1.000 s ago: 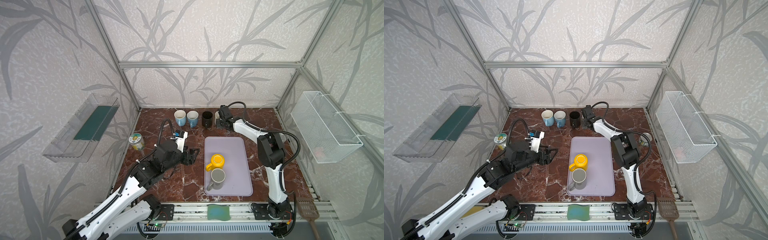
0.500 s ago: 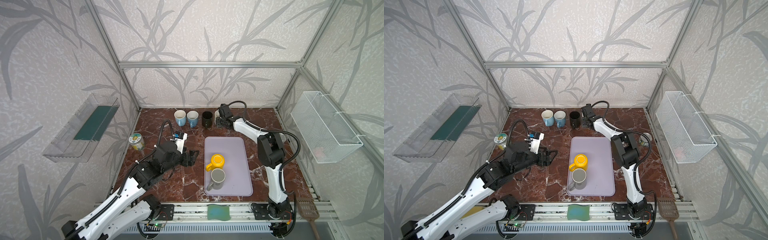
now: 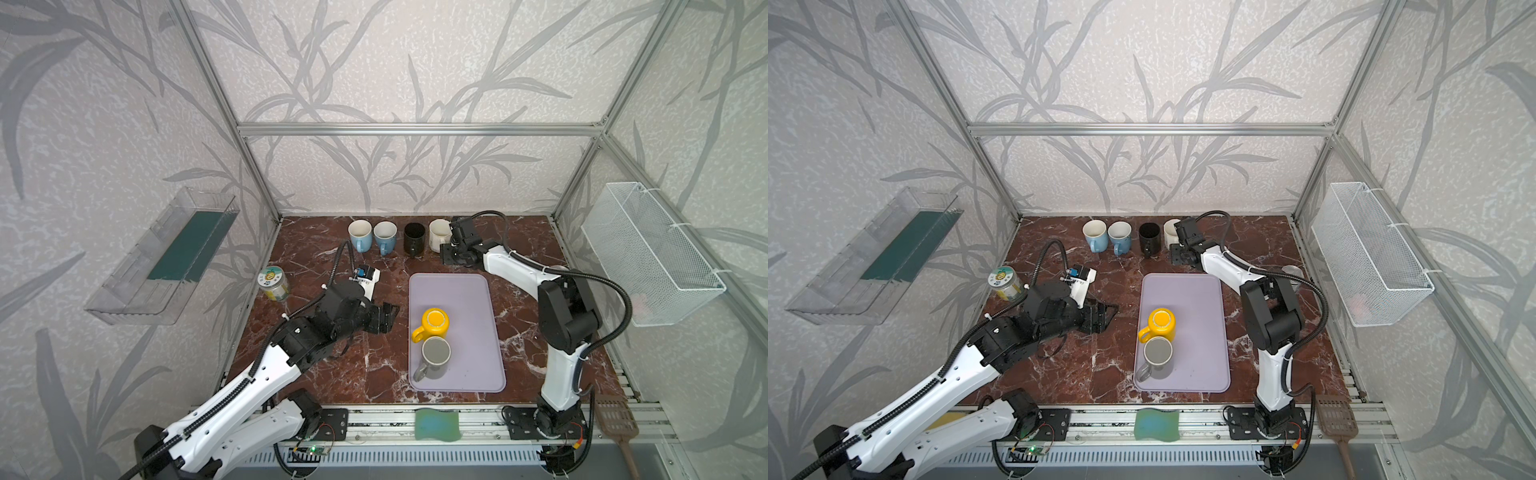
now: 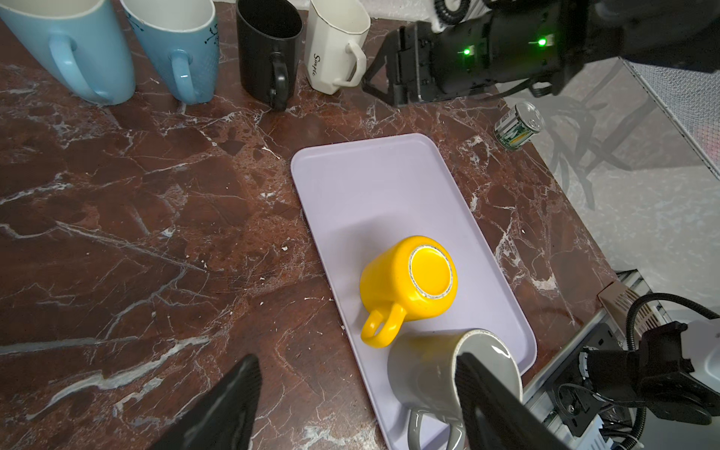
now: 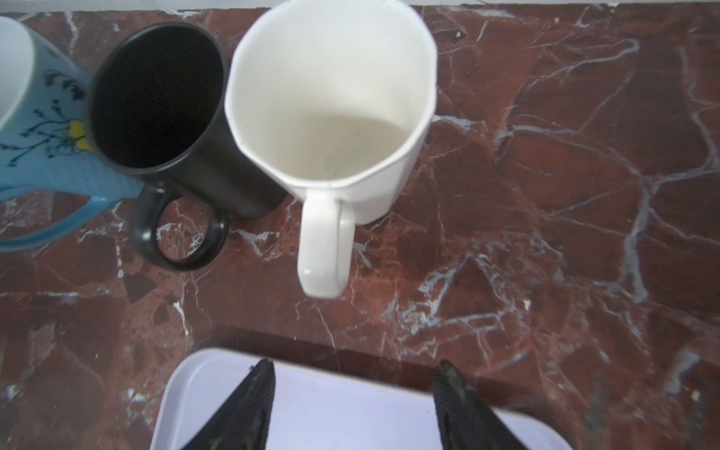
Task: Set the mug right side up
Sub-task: 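Move the right gripper over the yellow mug while the left moves over the grey mug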
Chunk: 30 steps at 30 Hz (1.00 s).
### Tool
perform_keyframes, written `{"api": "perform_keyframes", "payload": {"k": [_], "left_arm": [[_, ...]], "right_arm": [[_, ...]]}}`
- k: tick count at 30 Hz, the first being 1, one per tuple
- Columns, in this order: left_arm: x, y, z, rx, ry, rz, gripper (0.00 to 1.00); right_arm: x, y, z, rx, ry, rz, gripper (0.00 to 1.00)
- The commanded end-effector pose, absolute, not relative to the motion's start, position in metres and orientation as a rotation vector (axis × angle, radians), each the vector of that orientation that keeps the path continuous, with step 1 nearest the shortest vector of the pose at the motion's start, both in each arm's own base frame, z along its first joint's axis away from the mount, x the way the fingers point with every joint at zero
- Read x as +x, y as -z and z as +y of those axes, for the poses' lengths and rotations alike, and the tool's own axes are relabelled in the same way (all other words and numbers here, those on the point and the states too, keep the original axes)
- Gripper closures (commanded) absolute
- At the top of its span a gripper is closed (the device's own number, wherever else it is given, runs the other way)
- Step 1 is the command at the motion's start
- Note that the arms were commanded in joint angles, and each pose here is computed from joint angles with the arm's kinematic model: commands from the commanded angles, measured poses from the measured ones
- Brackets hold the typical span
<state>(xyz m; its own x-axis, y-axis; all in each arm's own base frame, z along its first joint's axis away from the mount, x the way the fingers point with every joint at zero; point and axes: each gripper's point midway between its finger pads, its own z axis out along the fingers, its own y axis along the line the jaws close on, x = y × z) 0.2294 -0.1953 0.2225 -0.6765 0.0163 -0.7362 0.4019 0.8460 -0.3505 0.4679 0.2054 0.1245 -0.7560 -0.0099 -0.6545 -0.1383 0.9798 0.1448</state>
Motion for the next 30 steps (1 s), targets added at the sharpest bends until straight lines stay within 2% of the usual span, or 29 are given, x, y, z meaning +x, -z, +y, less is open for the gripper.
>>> {"api": "perform_keyframes", "payload": {"k": [1, 8, 16, 30], "left_arm": [[0.23, -0.216, -0.195, 0.312, 0.638, 2.232, 0.2], [0.225, -0.2, -0.203, 0.348, 0.682, 2.248, 0.22], [0.212, -0.201, -0.216, 0.386, 0.798, 2.266, 0.24], [0.189, -0.195, -0.222, 0.439, 0.76, 2.32, 0.24]], "right_arm": [[0.451, -0.16, 0.207, -0.149, -0.333, 2.338, 0.34], [0.393, -0.167, 0.202, -0.187, -0.457, 2.316, 0.34], [0.349, -0.165, 0.192, -0.147, -0.538, 2.292, 0.34], [0.322, -0.158, 0.191, -0.14, -0.6, 2.294, 0.34]]}}
